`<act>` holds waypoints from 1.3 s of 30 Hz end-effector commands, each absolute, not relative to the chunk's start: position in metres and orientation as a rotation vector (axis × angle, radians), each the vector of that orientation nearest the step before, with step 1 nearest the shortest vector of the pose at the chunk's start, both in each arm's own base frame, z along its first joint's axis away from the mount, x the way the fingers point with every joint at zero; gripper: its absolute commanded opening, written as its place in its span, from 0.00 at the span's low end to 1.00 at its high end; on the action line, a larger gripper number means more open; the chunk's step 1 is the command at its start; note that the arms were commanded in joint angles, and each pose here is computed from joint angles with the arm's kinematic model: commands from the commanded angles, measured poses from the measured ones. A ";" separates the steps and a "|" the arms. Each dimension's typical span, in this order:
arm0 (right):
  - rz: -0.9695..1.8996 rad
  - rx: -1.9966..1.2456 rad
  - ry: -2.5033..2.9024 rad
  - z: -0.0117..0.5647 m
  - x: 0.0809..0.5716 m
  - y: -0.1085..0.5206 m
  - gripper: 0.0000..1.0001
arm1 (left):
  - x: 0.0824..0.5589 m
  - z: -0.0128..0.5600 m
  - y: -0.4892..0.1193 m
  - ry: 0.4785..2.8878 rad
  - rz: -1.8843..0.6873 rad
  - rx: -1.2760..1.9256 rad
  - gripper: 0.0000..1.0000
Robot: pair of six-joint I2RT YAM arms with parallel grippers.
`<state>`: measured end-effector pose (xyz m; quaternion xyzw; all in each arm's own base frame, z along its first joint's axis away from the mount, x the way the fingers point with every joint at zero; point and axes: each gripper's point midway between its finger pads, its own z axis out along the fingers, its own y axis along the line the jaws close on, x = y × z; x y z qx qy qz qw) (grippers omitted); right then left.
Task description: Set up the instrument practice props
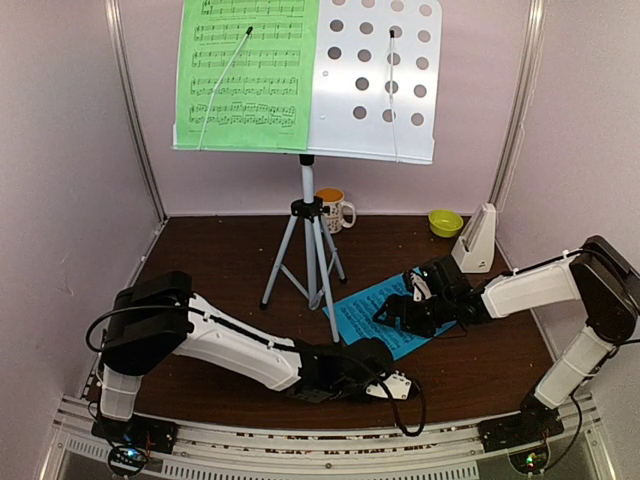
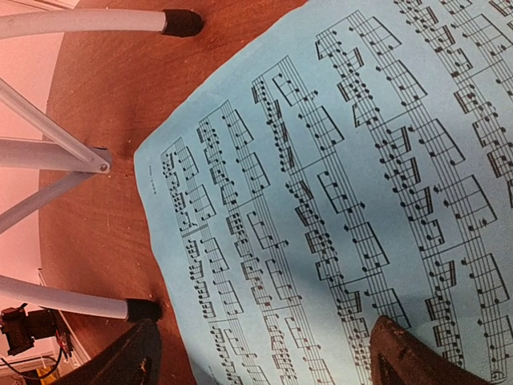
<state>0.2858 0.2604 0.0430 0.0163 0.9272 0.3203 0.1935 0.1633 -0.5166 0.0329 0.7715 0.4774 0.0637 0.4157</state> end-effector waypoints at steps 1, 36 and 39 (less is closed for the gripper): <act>0.836 0.088 2.743 0.009 0.263 0.246 0.91 | 0.189 0.006 -0.497 1.248 0.292 1.982 0.44; 0.836 -0.183 2.261 0.151 0.278 0.223 0.92 | 0.196 0.114 -0.487 1.173 0.097 1.781 0.00; 0.821 -0.293 2.076 0.201 0.266 0.214 0.94 | 0.189 0.142 -0.486 1.154 0.025 1.757 0.00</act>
